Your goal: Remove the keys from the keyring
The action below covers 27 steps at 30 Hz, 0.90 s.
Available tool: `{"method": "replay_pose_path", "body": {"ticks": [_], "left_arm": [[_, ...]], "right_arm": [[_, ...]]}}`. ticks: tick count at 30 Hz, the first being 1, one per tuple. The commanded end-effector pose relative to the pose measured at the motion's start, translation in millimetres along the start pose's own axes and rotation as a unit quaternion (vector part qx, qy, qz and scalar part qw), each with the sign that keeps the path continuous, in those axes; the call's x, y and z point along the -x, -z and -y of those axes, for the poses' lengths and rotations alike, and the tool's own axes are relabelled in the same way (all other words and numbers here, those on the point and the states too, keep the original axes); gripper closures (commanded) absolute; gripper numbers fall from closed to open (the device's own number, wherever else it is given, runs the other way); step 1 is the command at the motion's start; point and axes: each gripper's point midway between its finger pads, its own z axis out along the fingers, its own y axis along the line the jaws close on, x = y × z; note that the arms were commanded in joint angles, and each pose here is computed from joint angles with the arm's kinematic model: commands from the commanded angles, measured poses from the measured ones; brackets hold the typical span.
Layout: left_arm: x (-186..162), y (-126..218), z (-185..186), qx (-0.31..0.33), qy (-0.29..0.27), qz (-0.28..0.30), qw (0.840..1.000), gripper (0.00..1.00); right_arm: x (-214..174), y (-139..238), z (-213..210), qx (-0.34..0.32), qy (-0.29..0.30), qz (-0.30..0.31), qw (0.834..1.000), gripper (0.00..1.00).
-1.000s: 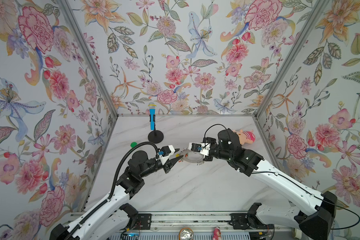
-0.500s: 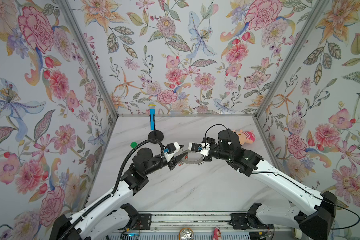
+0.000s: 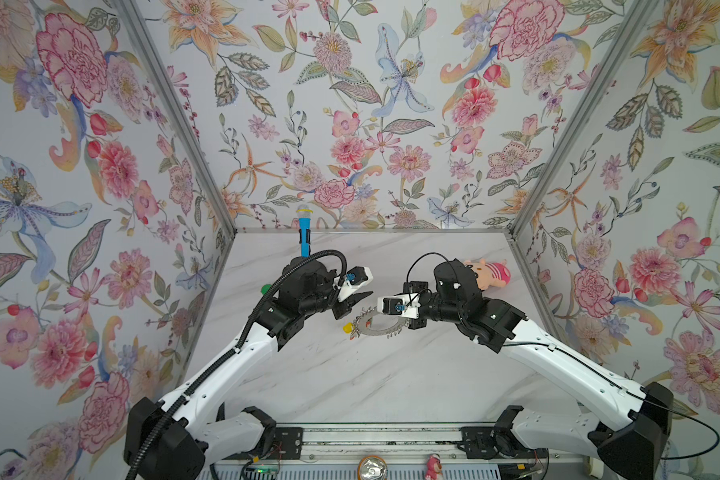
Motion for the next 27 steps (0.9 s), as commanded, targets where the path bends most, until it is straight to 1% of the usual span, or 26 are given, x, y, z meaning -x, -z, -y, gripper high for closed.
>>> {"method": "replay_pose_path", "body": {"ticks": [1,4,7,13,17,19,22,24,27], "left_arm": [[1,3,10,-0.043,-0.031,-0.009,0.999,0.68],[0,2,16,-0.059,-0.032,-0.004,0.998,0.67],[-8,1,23,-0.075,-0.036,-0.009,0.997,0.68],[-12,5,19,-0.079,-0.038,-0.027,0.996,0.66],[-16,12,12,-0.083,-0.041,-0.035,0.995,0.65],[-19,13,13,-0.096,-0.038,-0.039,0.994,0.65],[-21,12,16,-0.115,-0.042,-0.038,0.992,0.64],[-19,12,16,-0.121,-0.045,-0.037,0.991,0.64],[-17,12,20,-0.134,-0.057,-0.027,0.989,0.64]], "right_arm": [[11,4,10,-0.001,0.027,0.014,1.0,1.0],[12,3,14,-0.004,0.036,0.011,0.999,1.0],[14,1,17,-0.005,0.045,0.01,0.999,1.0],[17,-3,19,-0.019,0.085,0.015,0.996,1.0],[20,-4,16,-0.011,0.12,0.026,0.992,1.0],[20,-4,14,-0.006,0.132,0.033,0.991,1.0],[22,0,11,0.011,0.147,0.064,0.987,1.0],[25,1,12,0.016,0.15,0.076,0.986,1.0],[28,3,9,0.047,0.129,0.094,0.986,1.0]]}}
